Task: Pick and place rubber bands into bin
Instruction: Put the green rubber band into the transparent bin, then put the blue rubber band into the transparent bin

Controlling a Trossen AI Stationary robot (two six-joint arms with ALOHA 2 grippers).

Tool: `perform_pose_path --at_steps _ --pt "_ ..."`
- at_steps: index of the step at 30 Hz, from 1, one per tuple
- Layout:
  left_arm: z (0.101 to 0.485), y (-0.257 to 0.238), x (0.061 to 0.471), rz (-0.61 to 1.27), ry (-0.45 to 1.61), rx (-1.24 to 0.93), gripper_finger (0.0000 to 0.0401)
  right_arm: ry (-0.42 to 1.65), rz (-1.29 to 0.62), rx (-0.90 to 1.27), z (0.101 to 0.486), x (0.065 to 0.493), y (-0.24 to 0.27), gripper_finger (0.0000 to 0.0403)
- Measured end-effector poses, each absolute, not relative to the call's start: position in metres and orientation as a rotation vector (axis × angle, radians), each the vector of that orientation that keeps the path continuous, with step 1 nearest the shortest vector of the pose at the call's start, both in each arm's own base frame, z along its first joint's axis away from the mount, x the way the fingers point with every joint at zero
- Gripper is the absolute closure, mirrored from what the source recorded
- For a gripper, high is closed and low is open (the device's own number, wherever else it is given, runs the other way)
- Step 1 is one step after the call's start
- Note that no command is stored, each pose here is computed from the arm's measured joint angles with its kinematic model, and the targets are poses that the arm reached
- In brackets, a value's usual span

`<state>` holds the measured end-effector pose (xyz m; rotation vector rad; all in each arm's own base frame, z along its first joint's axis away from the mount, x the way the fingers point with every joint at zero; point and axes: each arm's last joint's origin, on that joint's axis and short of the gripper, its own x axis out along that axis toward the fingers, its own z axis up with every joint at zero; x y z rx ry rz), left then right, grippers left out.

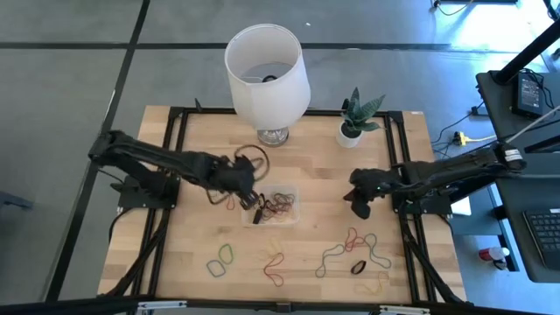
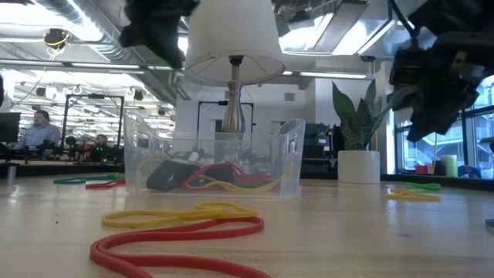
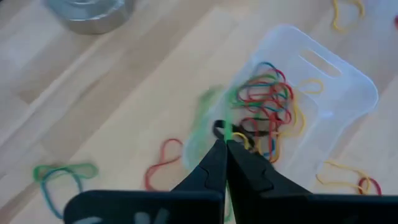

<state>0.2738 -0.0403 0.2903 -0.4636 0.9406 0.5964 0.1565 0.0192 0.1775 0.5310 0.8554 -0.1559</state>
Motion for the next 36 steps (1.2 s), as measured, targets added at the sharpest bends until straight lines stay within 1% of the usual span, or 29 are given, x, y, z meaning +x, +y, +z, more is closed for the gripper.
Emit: perform_pose_path --at_steps 6,10,14,18,24,28,32,36 --pt "0.269 -0.060 0.317 0.584 1.021 -0.417 0.0400 0.761 -0.120 0.555 0.177 0.142 0.017 0.0397" --pt "0.247 -0.064 0.334 0.592 1.091 -0.417 0.0393 0.725 -0.080 0.555 0.181 0.141 0.018 0.0396" --pt "0.225 -0.062 0.341 0.643 1.179 -0.500 0.0374 0.725 -0.046 0.548 0.181 0.141 0.019 0.0396" --pt "0.215 -0.061 0.344 0.660 1.228 -0.581 0.0344 0.732 -0.036 0.551 0.181 0.141 0.019 0.0396" --pt "0.224 -0.062 0.341 0.666 1.200 -0.632 0.0296 0.729 -0.033 0.551 0.181 0.141 0.019 0.0396" --pt "0.239 -0.061 0.335 0.662 1.154 -0.686 0.0278 0.727 -0.032 0.549 0.181 0.141 0.019 0.0396" --pt "0.260 -0.065 0.325 0.658 1.067 -0.688 0.0283 0.721 -0.046 0.542 0.182 0.141 0.019 0.0396" --pt "0.281 -0.072 0.312 0.603 0.996 -0.593 0.0312 0.717 -0.050 0.546 0.182 0.141 0.019 0.0396"
